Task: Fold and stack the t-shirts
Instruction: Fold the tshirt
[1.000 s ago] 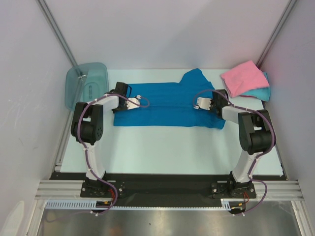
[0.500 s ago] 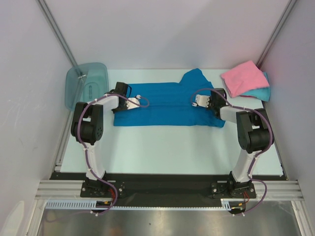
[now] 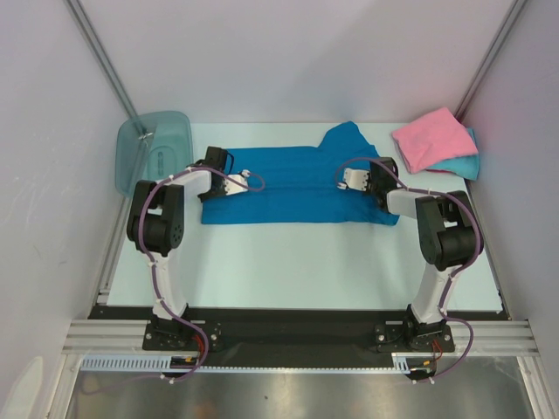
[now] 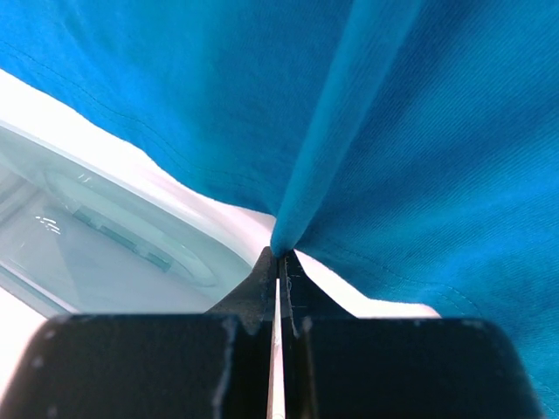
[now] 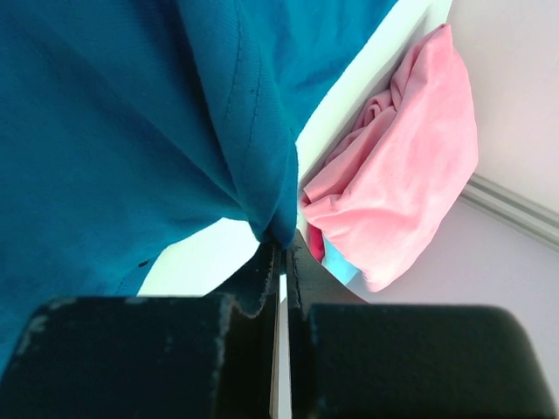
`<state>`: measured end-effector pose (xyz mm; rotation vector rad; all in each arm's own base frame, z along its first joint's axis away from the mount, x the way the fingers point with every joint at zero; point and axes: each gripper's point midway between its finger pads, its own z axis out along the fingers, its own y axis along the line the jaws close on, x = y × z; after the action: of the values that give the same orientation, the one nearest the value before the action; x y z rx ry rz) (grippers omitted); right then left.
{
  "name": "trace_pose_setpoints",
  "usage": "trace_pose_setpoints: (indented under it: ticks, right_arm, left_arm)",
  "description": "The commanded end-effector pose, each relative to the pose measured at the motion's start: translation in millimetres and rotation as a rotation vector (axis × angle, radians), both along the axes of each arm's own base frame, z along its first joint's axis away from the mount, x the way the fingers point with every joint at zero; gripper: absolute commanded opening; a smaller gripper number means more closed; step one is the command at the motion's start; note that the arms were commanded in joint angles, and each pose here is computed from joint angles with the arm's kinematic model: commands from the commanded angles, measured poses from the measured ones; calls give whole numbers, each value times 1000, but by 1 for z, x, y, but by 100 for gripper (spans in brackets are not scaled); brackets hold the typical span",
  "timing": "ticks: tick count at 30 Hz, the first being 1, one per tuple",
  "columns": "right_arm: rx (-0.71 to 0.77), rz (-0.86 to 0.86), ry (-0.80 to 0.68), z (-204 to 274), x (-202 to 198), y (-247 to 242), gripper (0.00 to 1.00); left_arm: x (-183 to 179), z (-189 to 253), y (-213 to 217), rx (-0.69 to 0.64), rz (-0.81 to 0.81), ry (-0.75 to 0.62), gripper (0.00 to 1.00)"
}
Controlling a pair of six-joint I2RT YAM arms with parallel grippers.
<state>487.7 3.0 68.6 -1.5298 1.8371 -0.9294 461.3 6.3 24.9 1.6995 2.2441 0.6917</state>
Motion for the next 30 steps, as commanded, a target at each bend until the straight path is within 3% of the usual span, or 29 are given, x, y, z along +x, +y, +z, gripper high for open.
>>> trace_pose_setpoints:
  ticks: [1,7,8,9,10,13,16,19,21,22,23,24,30]
  right_arm:
    - [-7,-12,-75,20,15,0,0]
    - [-11,-12,-73,18,15,1,0]
    - [-7,-14,-73,18,15,1,0]
    - [-8,-13,-72,17,14,1,0]
    - [-7,-13,-75,18,14,2,0]
    - [-10,-15,-74,17,15,1,0]
    - [-16,-17,-75,15,14,1,0]
    - [-18,-15,-82,15,16,4,14]
    - [-23,-29,-101,18,18,3,53]
    - [-21,-34,-109,17,19,4,66]
    - [-18,-42,-135,21,21,4,92]
    - [-14,-41,-143,23,22,7,99]
    - [64,-63,-151,37,24,16,100]
  left_arm:
    - [12,14,8,18,39,-49,0]
    - [13,11,9,27,48,-48,0]
    - [14,11,10,33,54,-55,4]
    - [14,12,9,32,59,-58,18]
    - [15,12,10,35,61,-65,66]
    - [16,14,10,40,64,-81,100]
    - [18,20,11,45,71,-107,100]
    - [18,27,10,46,77,-126,100]
    - [19,33,9,47,77,-139,100]
    - [19,35,7,43,75,-145,100]
    - [20,37,6,43,73,-148,100]
    - [20,41,5,40,70,-157,100]
    - [22,51,2,44,64,-180,100]
